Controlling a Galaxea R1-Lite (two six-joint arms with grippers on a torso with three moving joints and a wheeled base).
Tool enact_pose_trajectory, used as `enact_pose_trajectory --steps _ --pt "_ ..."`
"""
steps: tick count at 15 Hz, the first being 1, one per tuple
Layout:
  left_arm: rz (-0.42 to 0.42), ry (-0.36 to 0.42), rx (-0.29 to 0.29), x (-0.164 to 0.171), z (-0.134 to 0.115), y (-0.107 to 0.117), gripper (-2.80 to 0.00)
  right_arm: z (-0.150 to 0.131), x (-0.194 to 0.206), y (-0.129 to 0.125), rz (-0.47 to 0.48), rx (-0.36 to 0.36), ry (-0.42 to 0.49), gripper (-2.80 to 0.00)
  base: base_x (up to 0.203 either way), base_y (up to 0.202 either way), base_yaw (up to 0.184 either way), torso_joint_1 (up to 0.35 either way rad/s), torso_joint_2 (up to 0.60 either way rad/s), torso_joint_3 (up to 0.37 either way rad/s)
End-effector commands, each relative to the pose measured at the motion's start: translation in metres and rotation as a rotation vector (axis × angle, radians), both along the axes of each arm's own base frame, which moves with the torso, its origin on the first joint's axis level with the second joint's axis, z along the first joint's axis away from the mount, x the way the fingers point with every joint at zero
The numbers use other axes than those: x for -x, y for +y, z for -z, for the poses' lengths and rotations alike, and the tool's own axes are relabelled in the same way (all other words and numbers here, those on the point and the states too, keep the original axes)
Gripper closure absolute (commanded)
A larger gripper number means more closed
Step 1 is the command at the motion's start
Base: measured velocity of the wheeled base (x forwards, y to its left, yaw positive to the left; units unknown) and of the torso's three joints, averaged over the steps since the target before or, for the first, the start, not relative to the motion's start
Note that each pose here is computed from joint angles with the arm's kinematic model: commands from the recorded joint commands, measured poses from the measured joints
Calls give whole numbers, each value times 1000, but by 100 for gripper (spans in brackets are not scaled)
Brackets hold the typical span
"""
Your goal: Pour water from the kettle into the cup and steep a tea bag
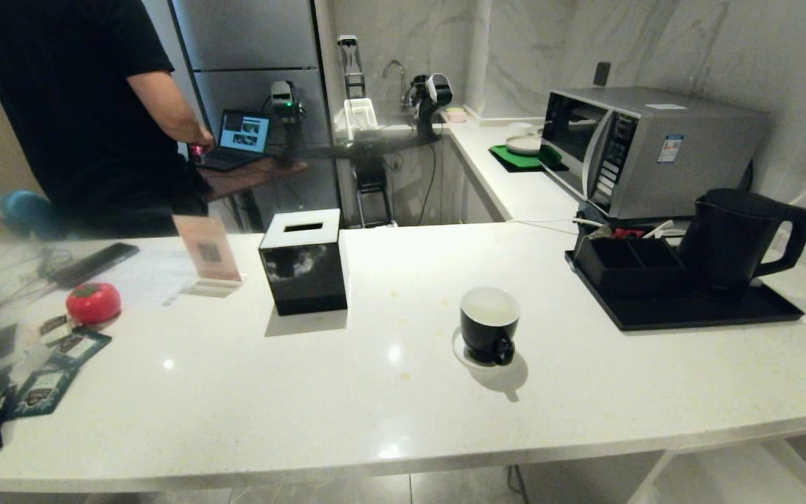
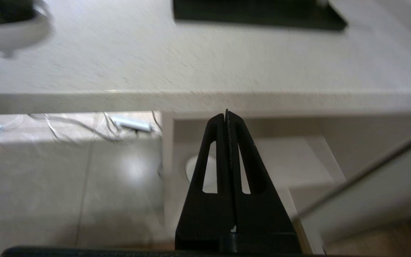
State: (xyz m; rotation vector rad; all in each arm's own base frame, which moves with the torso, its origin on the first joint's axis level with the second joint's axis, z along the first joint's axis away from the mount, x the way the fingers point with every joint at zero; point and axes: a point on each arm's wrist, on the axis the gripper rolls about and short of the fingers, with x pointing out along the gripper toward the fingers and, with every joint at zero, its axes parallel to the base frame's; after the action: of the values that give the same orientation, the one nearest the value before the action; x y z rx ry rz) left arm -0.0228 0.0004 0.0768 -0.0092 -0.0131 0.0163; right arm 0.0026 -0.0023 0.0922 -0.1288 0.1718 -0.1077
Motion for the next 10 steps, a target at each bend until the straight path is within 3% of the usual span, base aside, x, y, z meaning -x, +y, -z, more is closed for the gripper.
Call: enact_pose_trajectory --steps 1,4,10 --pt "0 1 0 0 0 0 0 5 19 0 -34 1 -168 0 0 0 0 0 0 0" --pt "0 0 0 0 0 0 0 17 26 2 -124 -21 -151 0 0 0 0 0 0 0" --pt "0 1 0 0 0 0 0 18 26 2 -124 -28 -150 0 0 0 0 0 0 0"
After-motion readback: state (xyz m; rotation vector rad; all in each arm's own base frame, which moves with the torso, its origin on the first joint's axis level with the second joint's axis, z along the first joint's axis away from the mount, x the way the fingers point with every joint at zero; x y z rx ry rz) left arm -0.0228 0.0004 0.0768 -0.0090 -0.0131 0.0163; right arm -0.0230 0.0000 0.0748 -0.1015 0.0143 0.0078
